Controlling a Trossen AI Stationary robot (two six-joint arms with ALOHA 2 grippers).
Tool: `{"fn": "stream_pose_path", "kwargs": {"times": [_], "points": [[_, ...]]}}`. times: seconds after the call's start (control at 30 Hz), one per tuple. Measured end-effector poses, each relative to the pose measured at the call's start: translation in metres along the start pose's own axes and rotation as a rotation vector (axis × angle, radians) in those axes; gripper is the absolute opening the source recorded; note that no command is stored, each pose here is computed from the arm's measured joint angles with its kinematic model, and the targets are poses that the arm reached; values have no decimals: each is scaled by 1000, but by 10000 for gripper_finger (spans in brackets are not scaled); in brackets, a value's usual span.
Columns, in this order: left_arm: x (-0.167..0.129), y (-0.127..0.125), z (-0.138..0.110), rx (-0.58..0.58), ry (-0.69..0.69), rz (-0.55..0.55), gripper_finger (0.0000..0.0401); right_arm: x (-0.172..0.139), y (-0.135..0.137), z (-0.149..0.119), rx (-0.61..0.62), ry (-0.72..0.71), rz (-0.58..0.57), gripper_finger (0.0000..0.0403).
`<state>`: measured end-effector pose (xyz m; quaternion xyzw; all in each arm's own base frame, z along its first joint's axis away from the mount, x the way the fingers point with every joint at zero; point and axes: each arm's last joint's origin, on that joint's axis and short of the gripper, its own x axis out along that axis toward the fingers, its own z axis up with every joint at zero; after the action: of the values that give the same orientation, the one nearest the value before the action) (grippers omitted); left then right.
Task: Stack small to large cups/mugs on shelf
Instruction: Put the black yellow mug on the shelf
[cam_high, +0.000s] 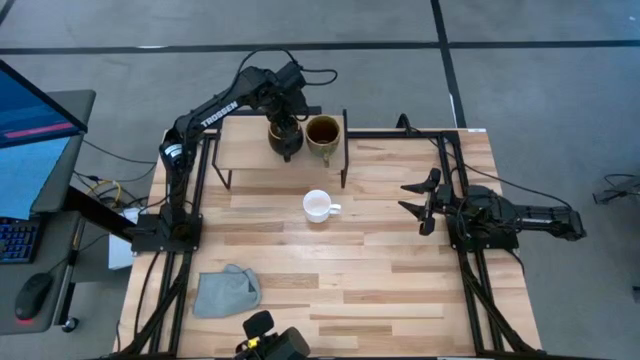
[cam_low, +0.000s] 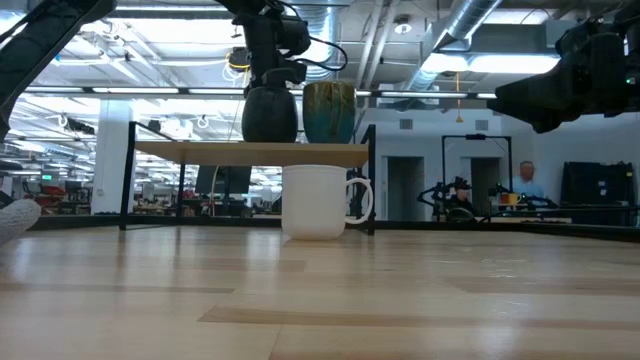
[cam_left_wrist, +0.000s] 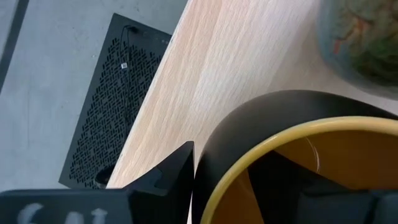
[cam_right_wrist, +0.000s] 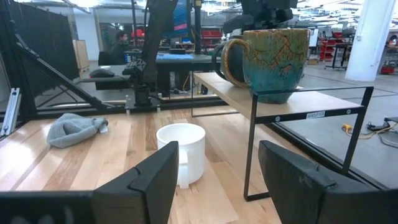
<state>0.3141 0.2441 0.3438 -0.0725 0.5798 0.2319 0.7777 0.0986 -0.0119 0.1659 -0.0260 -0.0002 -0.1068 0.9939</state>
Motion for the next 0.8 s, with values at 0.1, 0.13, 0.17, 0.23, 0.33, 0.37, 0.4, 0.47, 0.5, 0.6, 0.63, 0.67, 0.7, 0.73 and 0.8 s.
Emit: {"fn": "stream_pose_path", "kwargs": {"times": [0.1, 0.13, 0.17, 0.23, 0.33, 0.37, 0.4, 0.47, 0.5, 0.6, 0.63, 0.67, 0.7, 0.73, 0.8], "points": [[0, 0, 0, 0, 0, 0, 135, 0, 0, 0, 0, 0, 0, 244], [0, 0, 0, 0, 0, 1, 135, 0, 0, 0, 0, 0, 0, 244], [0, 0, 0, 0, 1, 1, 135, 0, 0, 0, 0, 0, 0, 244], [0, 0, 0, 0, 1, 3, 135, 0, 0, 0, 0, 0, 0, 244], [0, 0, 0, 12, -1, 5, 136, 0, 0, 0, 0, 0, 0, 244], [0, 0, 1, 15, -4, 5, 137, 0, 0, 0, 0, 0, 0, 244], [0, 0, 1, 15, -9, 6, 139, 0, 0, 0, 0, 0, 0, 244], [0, 0, 1, 16, -11, 4, 141, 0, 0, 0, 0, 0, 0, 244], [0, 0, 1, 16, -12, 4, 143, 0, 0, 0, 0, 1, 0, 244], [0, 0, 1, 17, -12, 3, 145, 0, 0, 0, 0, 0, 0, 244], [0, 0, 1, 19, -12, 4, 145, 0, 0, 0, 0, 0, 0, 244], [0, 0, 1, 25, -14, 3, 145, 0, 0, 0, 0, 0, 0, 244], [0, 0, 1, 34, -15, 1, 145, 0, 0, 0, 0, 0, 0, 244], [0, 0, 2, 40, -16, 1, 145, 0, 0, 0, 0, 0, 0, 244], [0, 0, 2, 39, -25, -6, 145, 0, 0, 0, 0, 0, 0, 244]]}}
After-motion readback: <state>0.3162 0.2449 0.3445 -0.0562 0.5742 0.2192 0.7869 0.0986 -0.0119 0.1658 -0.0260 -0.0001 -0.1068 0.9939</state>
